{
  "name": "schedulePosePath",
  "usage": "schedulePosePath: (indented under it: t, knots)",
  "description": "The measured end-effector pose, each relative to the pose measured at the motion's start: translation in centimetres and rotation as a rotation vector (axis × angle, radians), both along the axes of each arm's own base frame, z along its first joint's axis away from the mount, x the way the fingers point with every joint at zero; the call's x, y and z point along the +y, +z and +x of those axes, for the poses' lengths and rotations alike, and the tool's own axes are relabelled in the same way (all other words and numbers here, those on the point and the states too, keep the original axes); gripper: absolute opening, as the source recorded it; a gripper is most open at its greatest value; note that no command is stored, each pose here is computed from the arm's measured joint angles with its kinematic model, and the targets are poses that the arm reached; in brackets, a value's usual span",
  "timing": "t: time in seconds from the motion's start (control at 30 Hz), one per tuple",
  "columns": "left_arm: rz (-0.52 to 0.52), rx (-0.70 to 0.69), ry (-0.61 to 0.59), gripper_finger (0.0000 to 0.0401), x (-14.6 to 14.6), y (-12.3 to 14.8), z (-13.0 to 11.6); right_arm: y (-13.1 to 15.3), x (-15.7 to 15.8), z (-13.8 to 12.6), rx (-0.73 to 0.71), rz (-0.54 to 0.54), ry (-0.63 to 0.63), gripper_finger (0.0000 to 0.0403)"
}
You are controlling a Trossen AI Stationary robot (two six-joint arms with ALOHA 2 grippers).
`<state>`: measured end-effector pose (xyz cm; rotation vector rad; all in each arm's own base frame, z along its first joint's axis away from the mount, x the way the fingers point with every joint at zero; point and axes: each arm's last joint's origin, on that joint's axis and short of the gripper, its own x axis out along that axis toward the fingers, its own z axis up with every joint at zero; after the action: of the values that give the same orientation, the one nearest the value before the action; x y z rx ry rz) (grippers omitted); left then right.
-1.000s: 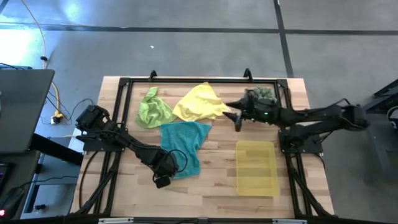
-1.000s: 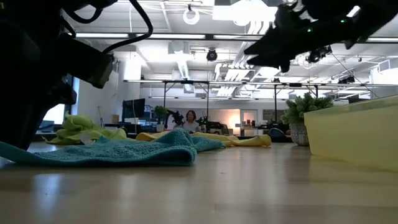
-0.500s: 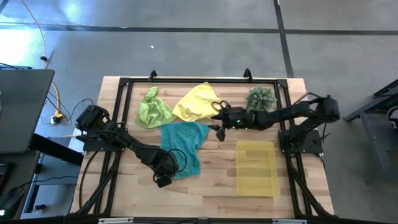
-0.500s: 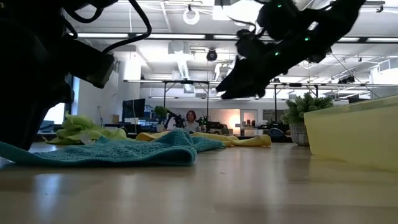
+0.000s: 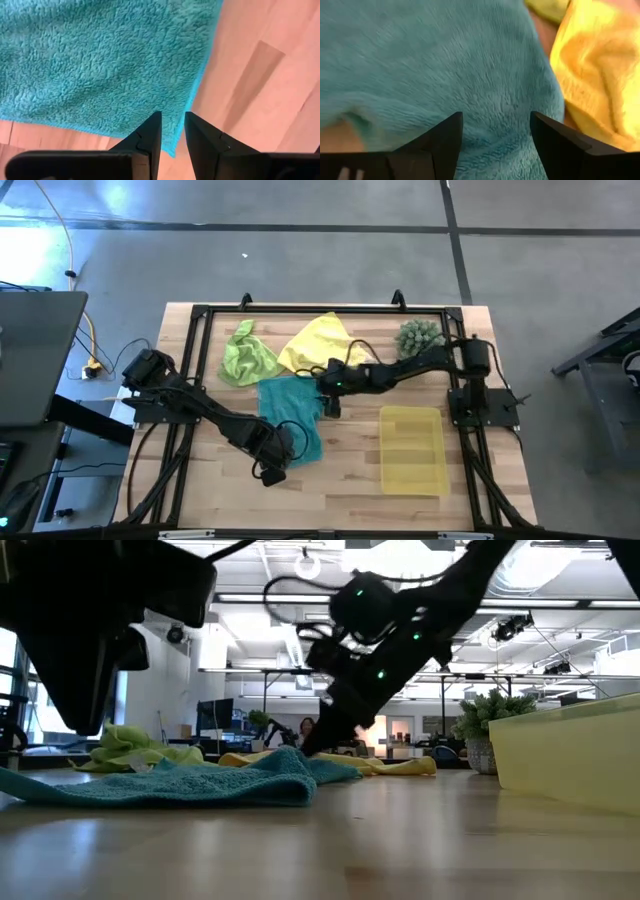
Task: Roll microfiber towels into tight, uniform cylinder then place into a basket
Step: Fold the blue microfiber cloth
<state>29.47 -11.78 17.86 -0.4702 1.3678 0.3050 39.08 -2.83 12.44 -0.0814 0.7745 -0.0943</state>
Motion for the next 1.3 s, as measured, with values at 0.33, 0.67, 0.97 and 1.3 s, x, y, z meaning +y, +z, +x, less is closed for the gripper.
schedulePosePath:
  t: [0.33, 0.67, 0.97, 1.3]
  knots:
    - [0.040, 0.097, -0.009, 0.0076, 0.0, 0.2, -1.0, -1.0, 1.0, -1.3, 0.284, 0.215, -0.221, 0.0224]
    - [0.127, 0.135, 0.005, 0.0076, 0.4, 0.2, -1.6, 2.2, 7.6, -4.7, 0.456, 0.280, -0.129, 0.0224]
    - [0.266, 0.055, 0.164, 0.0076, 0.9, 0.3, -1.4, 9.1, 6.5, -4.9, 0.104, -0.062, -0.128, 0.0224]
    - [0.253, 0.181, 0.134, 0.0058, 1.2, 0.9, -2.7, 9.8, 0.7, -4.3, 0.063, -0.152, -0.200, 0.0224]
